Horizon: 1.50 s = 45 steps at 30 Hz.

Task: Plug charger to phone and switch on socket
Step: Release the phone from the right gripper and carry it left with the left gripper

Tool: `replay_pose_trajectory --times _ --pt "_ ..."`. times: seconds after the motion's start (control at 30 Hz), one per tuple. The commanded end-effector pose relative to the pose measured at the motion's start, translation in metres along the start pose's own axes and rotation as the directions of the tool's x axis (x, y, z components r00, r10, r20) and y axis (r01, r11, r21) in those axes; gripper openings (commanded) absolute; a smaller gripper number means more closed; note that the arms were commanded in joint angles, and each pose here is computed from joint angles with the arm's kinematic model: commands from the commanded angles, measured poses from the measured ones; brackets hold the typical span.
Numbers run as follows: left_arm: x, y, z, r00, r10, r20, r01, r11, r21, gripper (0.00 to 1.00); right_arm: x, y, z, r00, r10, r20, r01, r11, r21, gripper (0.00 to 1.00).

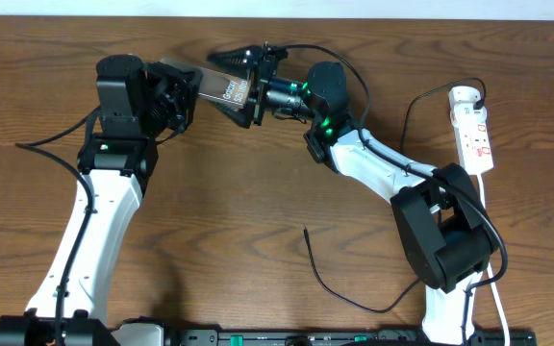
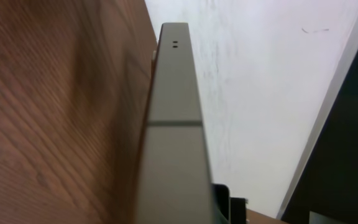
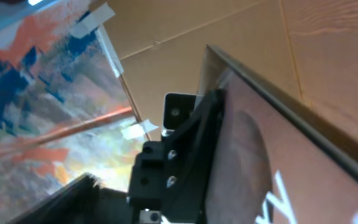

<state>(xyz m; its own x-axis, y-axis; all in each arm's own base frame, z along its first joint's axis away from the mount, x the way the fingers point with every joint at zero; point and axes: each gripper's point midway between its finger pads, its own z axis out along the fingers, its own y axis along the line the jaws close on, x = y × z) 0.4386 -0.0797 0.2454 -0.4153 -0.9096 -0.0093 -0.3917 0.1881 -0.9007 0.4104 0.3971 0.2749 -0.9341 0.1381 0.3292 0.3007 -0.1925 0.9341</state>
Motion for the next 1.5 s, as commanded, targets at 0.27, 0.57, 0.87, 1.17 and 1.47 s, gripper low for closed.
replay_pose_trajectory --times 0.27,0.57,0.87,1.17,1.47 --pt "-0.016 -0.002 -0.005 0.999 0.013 0.043 -0.014 1.000 0.013 0.07 0.005 0.009 0.002 1.000 -0.025 -0.014 0.025 1.000 -0.012 0.99" --pt "-0.062 -0.003 -0.028 0.999 -0.030 0.034 0.028 0.997 0.073 0.07 0.001 0.010 -0.003 0.999 -0.042 -0.011 0.041 0.999 -0.009 0.99" --pt "-0.067 -0.043 -0.082 0.968 0.125 -0.216 -0.045 0.938 0.343 0.07 -0.009 -0.013 -0.010 0.971 -0.239 -0.029 0.240 0.967 0.083 0.99" --pt "-0.020 -0.051 -0.121 0.818 0.341 -0.463 -0.093 0.873 0.479 0.07 -0.035 -0.102 -0.038 0.907 -0.412 -0.092 0.411 0.813 0.412 0.99" --pt "-0.008 -0.050 -0.129 0.757 0.461 -0.464 -0.165 0.821 0.546 0.07 -0.054 -0.100 -0.119 0.803 -0.576 -0.150 0.397 0.330 0.857 0.99"
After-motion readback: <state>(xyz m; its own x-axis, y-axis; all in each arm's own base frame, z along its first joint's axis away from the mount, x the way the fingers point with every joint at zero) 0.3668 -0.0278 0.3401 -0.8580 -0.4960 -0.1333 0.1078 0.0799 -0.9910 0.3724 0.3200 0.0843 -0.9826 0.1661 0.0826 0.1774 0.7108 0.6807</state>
